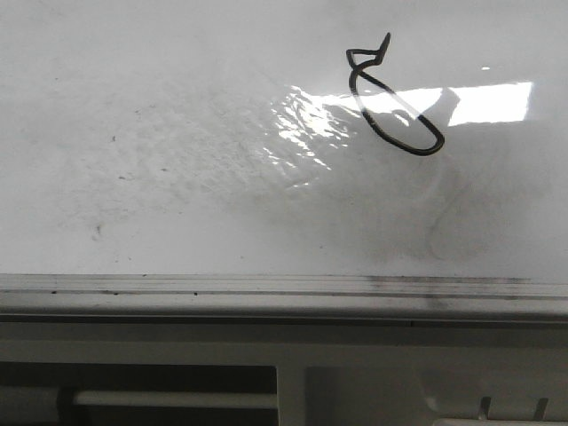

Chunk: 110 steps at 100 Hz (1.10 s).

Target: Write number 8 on whiteboard

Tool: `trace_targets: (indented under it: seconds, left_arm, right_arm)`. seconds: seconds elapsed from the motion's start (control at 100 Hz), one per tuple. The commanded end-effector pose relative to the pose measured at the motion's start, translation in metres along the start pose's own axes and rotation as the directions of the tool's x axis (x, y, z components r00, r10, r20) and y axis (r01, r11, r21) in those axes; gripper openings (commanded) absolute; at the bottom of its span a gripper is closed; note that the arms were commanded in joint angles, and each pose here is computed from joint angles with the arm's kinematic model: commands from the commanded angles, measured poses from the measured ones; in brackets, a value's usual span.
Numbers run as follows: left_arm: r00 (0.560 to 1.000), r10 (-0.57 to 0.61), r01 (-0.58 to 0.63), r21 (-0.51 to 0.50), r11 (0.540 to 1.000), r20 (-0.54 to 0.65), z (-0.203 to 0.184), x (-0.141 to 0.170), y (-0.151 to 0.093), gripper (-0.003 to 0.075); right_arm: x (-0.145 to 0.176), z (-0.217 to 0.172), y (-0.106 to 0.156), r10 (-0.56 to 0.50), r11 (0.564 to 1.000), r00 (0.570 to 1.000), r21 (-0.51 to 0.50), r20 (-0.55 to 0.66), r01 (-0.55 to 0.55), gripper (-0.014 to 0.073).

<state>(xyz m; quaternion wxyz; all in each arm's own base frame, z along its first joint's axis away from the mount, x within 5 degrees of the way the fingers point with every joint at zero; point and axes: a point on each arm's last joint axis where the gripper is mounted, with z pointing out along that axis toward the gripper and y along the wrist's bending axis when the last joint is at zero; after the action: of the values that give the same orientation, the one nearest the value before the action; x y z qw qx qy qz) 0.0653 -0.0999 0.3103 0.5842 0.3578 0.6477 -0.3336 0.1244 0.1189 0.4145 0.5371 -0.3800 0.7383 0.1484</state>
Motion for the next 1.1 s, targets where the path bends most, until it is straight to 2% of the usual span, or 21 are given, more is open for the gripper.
trace_targets:
  seconds: [0.0,0.06,0.23,0.39,0.56,0.66,0.85,1.09]
  left_arm:
    - [1.000,0.012,-0.011,0.047,0.999,-0.021,0.009,-0.013,-0.003,0.0378]
    - [0.997,0.048,-0.042,0.091,0.995,-0.062,0.019,-0.015,-0.006,0.0426]
    - [0.975,0.128,-0.081,0.243,0.967,-0.182,0.048,-0.017,-0.014,0.0421]
    - [0.947,0.189,-0.076,0.391,0.917,-0.261,0.070,-0.015,-0.022,0.0420]
    - [0.933,0.160,-0.006,0.429,0.903,-0.323,0.084,-0.007,-0.024,0.0417]
    - [0.929,0.147,0.013,0.428,0.904,-0.339,0.087,-0.005,-0.023,0.0330]
    - [0.939,0.104,0.042,0.411,0.911,-0.327,0.090,-0.008,-0.023,-0.0023]
    - [0.943,0.117,0.026,0.419,0.908,-0.312,0.090,-0.009,-0.023,-0.0020]
  right_arm:
    - [-0.010,-0.003,0.015,-0.046,0.995,0.999,-0.086,0.023,0.048,-0.0042]
    - [-0.007,0.003,0.028,-0.087,0.984,0.996,-0.156,-0.017,0.083,-0.0043]
    - [-0.001,0.024,0.066,-0.237,0.925,0.968,-0.322,-0.084,0.199,-0.0044]
    - [0.000,0.034,0.082,-0.268,0.901,0.960,-0.371,-0.076,0.222,-0.0044]
    - [-0.001,0.034,0.083,-0.268,0.900,0.961,-0.373,-0.067,0.225,-0.0044]
    - [-0.001,0.034,0.083,-0.262,0.900,0.963,-0.377,-0.068,0.218,-0.0044]
    - [-0.001,0.033,0.085,-0.243,0.899,0.967,-0.391,-0.073,0.197,-0.0044]
    - [0.000,0.034,0.085,-0.242,0.898,0.967,-0.397,-0.083,0.191,-0.0038]
